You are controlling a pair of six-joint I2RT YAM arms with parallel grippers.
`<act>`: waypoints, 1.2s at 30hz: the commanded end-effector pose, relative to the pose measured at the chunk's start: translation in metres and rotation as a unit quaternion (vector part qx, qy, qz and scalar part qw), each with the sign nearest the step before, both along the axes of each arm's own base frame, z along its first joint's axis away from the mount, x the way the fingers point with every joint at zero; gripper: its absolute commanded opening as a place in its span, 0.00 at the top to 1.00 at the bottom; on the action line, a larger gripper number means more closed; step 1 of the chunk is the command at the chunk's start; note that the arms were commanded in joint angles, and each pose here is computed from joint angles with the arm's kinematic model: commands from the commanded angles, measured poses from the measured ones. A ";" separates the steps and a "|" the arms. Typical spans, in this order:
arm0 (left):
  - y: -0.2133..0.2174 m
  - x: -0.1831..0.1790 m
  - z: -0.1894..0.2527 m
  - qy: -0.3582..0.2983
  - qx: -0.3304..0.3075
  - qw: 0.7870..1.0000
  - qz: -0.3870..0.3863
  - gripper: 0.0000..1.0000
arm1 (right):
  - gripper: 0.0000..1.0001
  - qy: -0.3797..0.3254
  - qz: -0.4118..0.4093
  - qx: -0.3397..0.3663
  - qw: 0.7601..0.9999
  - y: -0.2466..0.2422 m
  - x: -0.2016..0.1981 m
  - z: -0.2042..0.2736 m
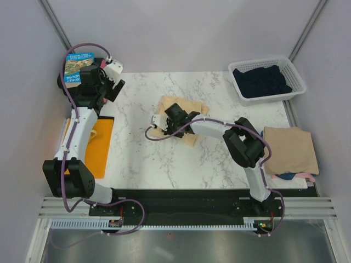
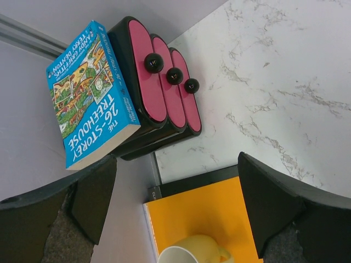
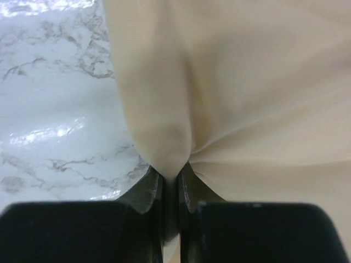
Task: Fold and stack the t-shirts
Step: Put the neatly folded tshirt into the corner of the board with the right arm
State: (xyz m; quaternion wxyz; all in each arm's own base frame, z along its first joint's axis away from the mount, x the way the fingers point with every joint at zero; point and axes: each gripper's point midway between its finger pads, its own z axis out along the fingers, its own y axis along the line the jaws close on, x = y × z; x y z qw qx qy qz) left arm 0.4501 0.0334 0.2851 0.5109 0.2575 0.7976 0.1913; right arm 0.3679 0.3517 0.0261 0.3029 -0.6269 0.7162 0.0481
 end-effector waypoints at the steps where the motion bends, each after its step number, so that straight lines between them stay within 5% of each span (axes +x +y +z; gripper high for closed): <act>1: 0.010 0.004 0.026 -0.044 0.010 0.999 -0.006 0.02 | 0.97 0.160 0.042 -0.043 0.985 -0.025 -0.057 -0.018; 6: 0.004 0.006 0.020 -0.042 -0.009 0.999 -0.017 0.02 | 1.00 0.288 0.139 0.022 0.947 -0.027 -0.090 0.037; 10: -0.002 0.009 0.021 -0.044 -0.031 0.998 -0.023 0.02 | 1.00 0.301 0.173 0.017 0.938 -0.044 -0.094 0.063; 18: -0.008 0.006 0.026 -0.050 -0.048 0.997 -0.032 0.02 | 1.00 0.103 0.145 -0.060 0.982 -0.095 -0.021 0.124; 24: -0.012 0.003 0.027 -0.051 -0.057 0.996 -0.036 0.02 | 1.00 -0.086 0.080 -0.118 0.986 -0.148 0.053 0.185; 36: -0.015 0.002 0.030 -0.054 -0.062 0.996 -0.042 0.02 | 1.00 -0.155 -0.020 -0.191 0.969 -0.264 0.112 0.212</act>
